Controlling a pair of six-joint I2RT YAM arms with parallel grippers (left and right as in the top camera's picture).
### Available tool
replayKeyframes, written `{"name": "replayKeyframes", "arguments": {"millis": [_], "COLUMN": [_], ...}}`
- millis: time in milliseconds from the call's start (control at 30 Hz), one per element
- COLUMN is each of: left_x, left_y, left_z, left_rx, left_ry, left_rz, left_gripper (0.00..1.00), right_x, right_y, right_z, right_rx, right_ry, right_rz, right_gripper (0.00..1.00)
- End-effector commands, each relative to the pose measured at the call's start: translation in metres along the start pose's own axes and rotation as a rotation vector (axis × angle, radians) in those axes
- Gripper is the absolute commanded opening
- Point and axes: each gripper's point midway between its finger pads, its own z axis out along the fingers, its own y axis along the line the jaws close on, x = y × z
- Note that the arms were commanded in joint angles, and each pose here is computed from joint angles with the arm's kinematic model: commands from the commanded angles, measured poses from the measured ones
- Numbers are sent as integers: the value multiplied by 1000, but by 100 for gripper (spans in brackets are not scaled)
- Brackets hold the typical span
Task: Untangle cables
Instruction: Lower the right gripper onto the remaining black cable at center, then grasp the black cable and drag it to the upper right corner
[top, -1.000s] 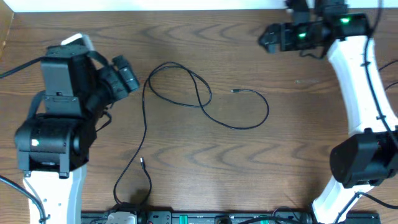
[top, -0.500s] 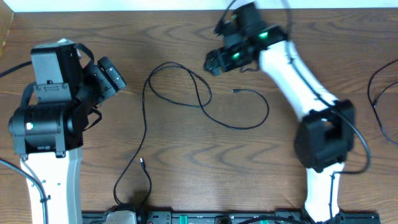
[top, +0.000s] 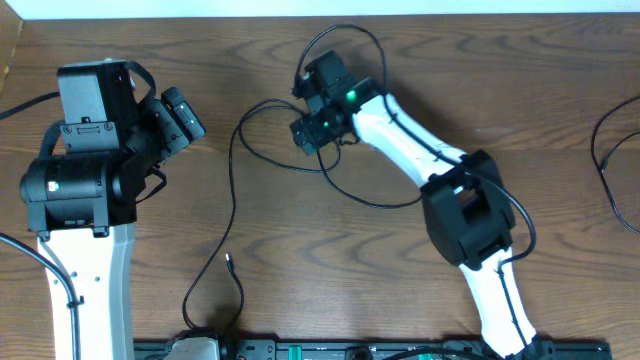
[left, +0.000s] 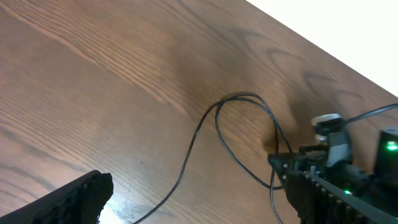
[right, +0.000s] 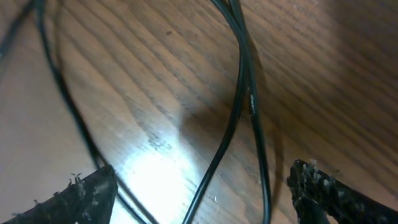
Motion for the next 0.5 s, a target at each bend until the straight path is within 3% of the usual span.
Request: {"name": "replayKeyframes", "arguments": {"millis": [0,467], "left_x": [-5,-4], "left_y": [0,1], "left_z": [-3,-3], "left_rx": [2,0], "left_ry": [-16,-12], "left_rz": [-4,-4], "left_gripper": [96,96], "right_x": [7,19], "right_y": [-7,-3], "right_z": [13,23], "right_rx": [124,148], "right_ry": [21,51], "right_rz": [-33,67], "right_gripper": [84,65]}}
